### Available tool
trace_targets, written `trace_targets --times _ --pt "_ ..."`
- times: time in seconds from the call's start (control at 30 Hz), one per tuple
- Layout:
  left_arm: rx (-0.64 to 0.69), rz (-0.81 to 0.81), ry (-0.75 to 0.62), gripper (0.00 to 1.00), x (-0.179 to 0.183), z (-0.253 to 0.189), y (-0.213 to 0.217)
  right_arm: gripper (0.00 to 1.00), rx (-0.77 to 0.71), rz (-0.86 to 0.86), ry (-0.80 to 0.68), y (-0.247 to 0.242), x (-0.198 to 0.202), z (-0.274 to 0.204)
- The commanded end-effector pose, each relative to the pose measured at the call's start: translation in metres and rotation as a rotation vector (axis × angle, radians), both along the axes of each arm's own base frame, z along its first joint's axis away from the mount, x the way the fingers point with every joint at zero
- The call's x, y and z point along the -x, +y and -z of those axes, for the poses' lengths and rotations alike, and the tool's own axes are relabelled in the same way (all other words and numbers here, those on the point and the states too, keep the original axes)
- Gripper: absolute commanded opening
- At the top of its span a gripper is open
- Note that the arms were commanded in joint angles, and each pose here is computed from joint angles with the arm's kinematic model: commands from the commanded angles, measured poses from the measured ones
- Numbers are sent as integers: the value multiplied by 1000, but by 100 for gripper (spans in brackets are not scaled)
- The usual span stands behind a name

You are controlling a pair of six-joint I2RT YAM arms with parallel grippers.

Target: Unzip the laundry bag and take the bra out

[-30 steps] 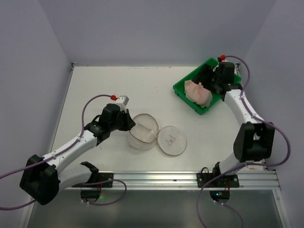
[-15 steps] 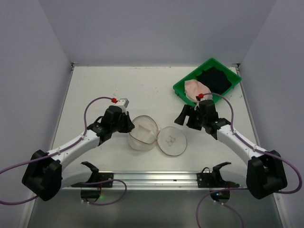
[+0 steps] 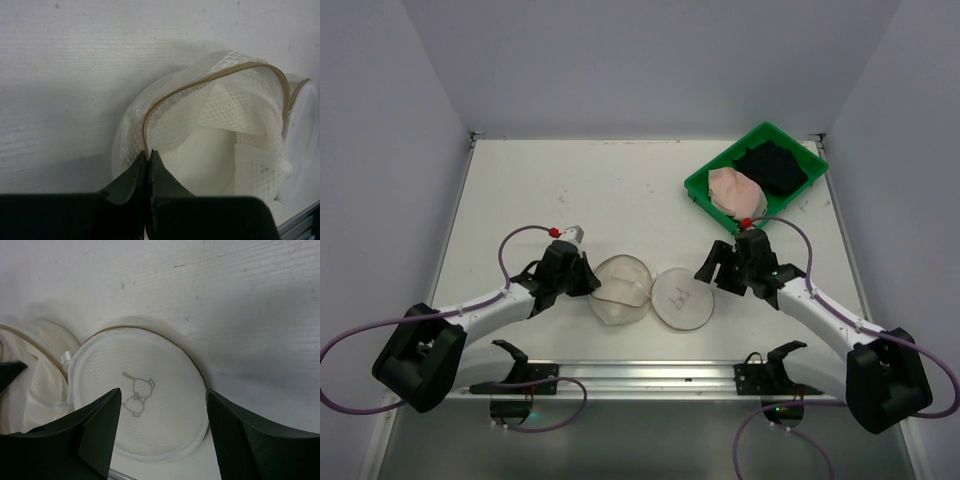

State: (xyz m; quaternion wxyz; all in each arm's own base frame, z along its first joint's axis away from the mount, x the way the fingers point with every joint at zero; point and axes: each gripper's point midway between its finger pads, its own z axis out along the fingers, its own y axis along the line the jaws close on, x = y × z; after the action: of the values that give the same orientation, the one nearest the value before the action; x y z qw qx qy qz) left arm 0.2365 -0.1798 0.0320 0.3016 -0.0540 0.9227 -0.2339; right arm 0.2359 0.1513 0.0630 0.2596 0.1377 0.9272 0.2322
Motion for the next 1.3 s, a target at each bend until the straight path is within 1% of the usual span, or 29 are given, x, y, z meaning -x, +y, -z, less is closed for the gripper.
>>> trace_targets --times 0.0,0.17,0.33,0.43,0.53,0.6,0.63,0.67,0.73,0.77,0.83,0.87,0.9,1.07,1.1,1.2,1.27 --pt "51 -72 -49 0 -16 -10 -2 70 5 8 40 0 11 12" --pt "80 -106 -50 0 -16 -14 -1 68 66 -7 100 -6 17 22" --pt "117 -138 -43 0 -16 -17 -3 69 46 -39 142 1 23 28" --pt "136 -150 -47 0 -16 -19 -3 70 65 -60 191 3 28 41" --pt "133 -143 -54 0 -16 -22 -3 66 32 -120 210 18 28 44" --pt "128 -141 -50 0 -16 -20 -3 64 52 -140 231 21 27 46" --pt "127 -138 -53 0 -17 -21 -4 61 56 -149 235 22 27 46" --pt "123 -138 -50 0 -17 -19 -4 54 57 -153 237 22 27 47" --pt "128 -130 -52 0 -18 -21 -6 43 60 -151 224 22 25 45" --pt "121 -120 -54 0 -18 -20 -6 32 69 -143 220 20 24 44" --pt "112 -111 -51 0 -17 -18 -5 18 106 -114 182 13 18 39" --pt "106 -108 -48 0 -15 -15 -4 5 120 -104 175 10 18 37" --pt "107 -104 -48 0 -14 -14 -4 0 147 -83 154 4 14 33" --pt "92 -110 -48 0 -11 -9 0 0 214 -41 35 -13 3 -12" --pt "94 -111 -54 0 -13 -10 0 0 221 -24 -11 -15 -5 -28" --pt "112 -99 -58 0 -18 -13 -7 0 213 -13 -102 -18 -12 -67" --pt "120 -86 -52 0 -18 -14 -11 0 218 -21 -133 -20 -11 -85"
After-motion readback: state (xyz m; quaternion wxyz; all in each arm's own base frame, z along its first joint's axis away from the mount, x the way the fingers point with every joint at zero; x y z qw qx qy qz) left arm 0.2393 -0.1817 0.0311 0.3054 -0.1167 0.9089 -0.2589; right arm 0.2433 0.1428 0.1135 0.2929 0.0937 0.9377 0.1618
